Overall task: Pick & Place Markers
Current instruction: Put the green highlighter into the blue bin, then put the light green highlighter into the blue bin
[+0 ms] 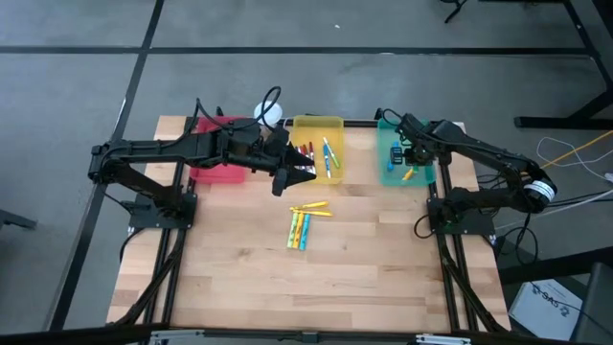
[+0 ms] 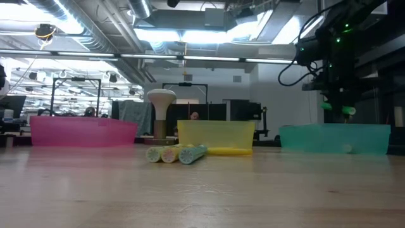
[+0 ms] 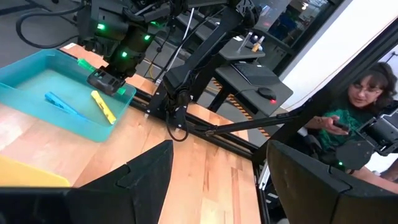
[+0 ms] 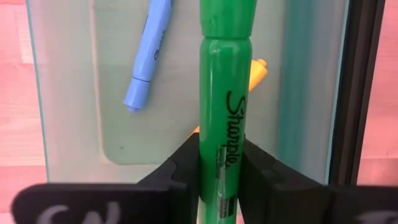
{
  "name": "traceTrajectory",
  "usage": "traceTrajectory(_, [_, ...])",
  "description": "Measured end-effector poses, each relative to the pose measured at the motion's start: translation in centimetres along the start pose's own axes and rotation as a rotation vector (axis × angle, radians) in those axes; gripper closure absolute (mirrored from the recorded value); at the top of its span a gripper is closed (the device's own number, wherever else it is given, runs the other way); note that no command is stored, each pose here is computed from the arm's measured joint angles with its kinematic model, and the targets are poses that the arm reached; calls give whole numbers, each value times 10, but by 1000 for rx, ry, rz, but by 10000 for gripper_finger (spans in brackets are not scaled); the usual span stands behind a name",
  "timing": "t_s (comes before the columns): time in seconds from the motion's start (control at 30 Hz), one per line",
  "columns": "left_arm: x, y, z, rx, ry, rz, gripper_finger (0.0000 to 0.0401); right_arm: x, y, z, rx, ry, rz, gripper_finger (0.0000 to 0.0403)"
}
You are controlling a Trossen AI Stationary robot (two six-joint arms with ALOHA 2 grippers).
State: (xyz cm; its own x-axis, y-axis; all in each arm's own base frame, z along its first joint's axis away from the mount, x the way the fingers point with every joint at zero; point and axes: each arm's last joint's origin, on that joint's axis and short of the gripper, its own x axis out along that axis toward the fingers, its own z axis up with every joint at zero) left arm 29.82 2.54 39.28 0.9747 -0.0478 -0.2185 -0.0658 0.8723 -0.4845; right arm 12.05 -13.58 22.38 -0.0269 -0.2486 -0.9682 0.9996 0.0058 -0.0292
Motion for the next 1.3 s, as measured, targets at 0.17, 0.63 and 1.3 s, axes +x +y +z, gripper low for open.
traceTrajectory(0.17, [0,0,0,1,0,0,148,0,0,0,-5,0,1,313])
traceTrajectory(0.63, [0,0,0,3,0,1,148,0,2,1,-2,-11,20,281])
traceTrajectory(1.3, [1,-11,-6,52,19,-33,148,-57,37,-5,-264,-57,496,304])
